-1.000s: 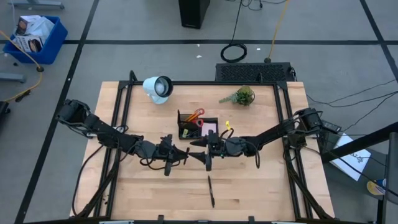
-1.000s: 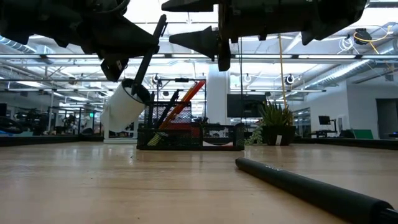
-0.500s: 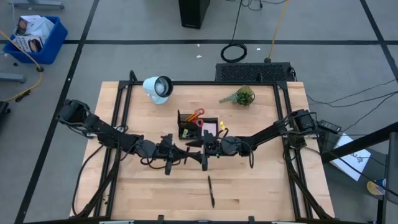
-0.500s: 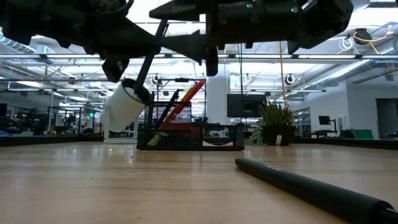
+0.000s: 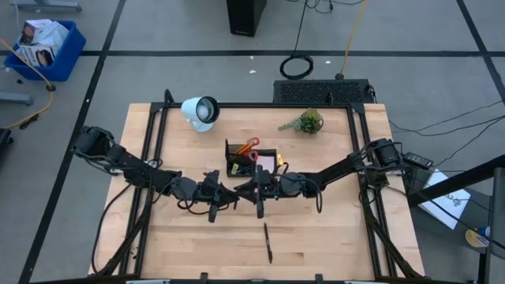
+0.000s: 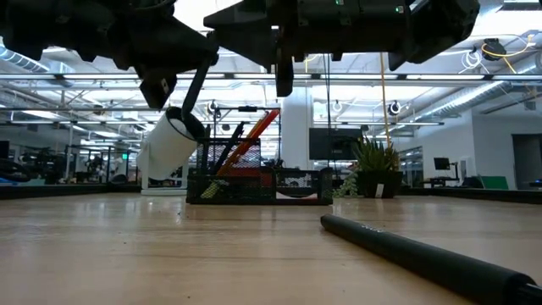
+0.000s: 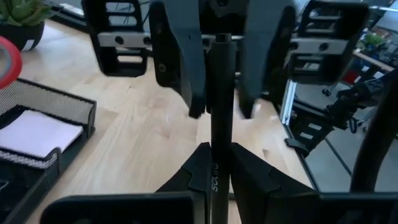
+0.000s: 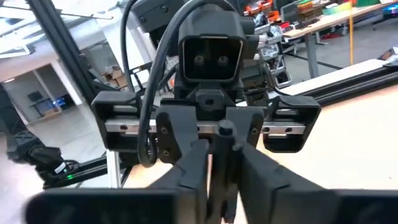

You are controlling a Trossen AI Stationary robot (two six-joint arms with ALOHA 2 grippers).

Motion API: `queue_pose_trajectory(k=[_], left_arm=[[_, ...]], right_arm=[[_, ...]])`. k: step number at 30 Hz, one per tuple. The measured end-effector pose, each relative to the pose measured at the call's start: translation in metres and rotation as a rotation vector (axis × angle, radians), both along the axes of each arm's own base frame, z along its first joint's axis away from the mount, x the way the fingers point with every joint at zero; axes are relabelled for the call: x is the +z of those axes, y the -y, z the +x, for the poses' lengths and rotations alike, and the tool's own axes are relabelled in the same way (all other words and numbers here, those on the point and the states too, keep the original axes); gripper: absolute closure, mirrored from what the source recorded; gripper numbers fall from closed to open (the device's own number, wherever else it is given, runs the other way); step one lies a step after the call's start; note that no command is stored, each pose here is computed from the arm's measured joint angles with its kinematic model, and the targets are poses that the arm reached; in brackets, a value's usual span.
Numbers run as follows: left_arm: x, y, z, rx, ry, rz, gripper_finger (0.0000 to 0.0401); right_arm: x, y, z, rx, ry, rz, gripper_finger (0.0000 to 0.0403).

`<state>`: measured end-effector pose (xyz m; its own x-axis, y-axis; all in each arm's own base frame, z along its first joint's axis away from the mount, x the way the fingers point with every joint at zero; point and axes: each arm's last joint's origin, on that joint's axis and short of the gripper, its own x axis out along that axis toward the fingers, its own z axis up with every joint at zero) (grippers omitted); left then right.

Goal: Pick and place office supplies into organizer
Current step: Put the black pen into the black desk organizer

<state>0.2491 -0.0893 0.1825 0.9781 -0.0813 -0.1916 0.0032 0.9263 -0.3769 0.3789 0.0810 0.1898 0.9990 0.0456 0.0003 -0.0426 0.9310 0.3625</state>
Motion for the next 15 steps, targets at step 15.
queue_pose_trajectory(k=[15], left_arm=[[-0.0029, -0.0069, 0.0021, -0.002, -0.037, -0.048, 0.0271]], right_arm=[[-0.0003, -0.0001, 0.0, 0.018, 0.0, -0.063, 0.0363]])
